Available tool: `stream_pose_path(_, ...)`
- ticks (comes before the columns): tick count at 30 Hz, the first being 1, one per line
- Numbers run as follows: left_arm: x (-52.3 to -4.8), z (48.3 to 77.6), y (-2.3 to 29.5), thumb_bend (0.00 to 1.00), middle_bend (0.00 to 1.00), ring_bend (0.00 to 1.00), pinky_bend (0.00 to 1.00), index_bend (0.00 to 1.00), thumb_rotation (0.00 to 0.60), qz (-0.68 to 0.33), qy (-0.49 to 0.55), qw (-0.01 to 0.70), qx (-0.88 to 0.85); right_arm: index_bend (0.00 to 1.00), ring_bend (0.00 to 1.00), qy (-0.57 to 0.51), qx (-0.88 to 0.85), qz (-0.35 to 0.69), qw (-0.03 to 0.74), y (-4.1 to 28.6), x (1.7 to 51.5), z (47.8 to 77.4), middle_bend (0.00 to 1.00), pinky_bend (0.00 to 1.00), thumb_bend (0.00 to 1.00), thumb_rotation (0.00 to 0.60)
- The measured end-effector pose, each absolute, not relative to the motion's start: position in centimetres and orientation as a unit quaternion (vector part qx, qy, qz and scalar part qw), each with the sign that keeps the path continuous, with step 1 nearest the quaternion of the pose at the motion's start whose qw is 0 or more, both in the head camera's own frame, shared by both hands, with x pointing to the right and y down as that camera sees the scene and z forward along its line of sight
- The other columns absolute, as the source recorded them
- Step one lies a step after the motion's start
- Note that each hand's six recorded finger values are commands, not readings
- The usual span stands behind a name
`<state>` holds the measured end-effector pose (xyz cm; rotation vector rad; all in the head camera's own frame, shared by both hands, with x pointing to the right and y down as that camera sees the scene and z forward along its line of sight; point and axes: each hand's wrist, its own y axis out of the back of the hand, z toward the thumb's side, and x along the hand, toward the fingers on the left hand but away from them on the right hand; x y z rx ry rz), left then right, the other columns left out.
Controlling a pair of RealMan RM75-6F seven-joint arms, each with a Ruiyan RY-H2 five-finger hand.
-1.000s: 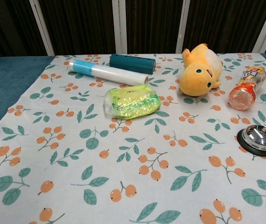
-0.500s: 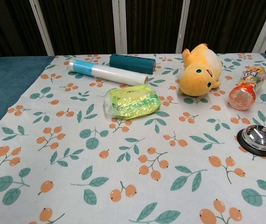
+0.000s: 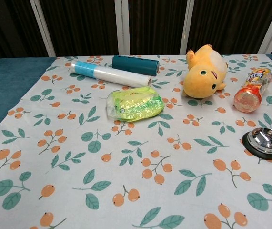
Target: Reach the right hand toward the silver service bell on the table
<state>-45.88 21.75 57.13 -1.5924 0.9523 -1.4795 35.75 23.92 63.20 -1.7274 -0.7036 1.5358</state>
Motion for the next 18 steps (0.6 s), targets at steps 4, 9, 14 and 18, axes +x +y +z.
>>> stream_pose_path(4, -45.8, 57.2, 21.7, 0.00, 0.00, 0.00, 0.00, 0.00, 0.600, -0.579, 0.371, 0.375, -0.622, 0.00, 0.00, -0.258, -0.669, 0.598, 0.357, 24.2, 35.2, 64.0, 0.00, 0.00, 0.61, 0.600)
stream_pose_path(9, -45.8, 57.2, 21.8, 0.00, 0.00, 0.00, 0.00, 0.00, 0.600, -0.579, 0.370, 0.375, -0.622, 0.00, 0.00, -0.249, -0.669, 0.601, 0.359, 24.3, 34.6, 64.7, 0.00, 0.00, 0.61, 0.600)
stream_pose_path(14, -45.8, 57.2, 21.8, 0.00, 0.00, 0.00, 0.00, 0.00, 0.600, -0.579, 0.370, 0.375, -0.622, 0.00, 0.00, -0.245, -0.666, 0.607, 0.359, 24.3, 34.7, 65.2, 0.00, 0.00, 0.61, 0.600)
stream_pose_path(18, -45.8, 57.2, 21.8, 0.00, 0.00, 0.00, 0.00, 0.00, 0.600, -0.579, 0.370, 0.374, -0.623, 0.00, 0.00, -0.245, -0.666, 0.607, 0.358, 24.3, 34.6, 65.3, 0.00, 0.00, 0.61, 0.600)
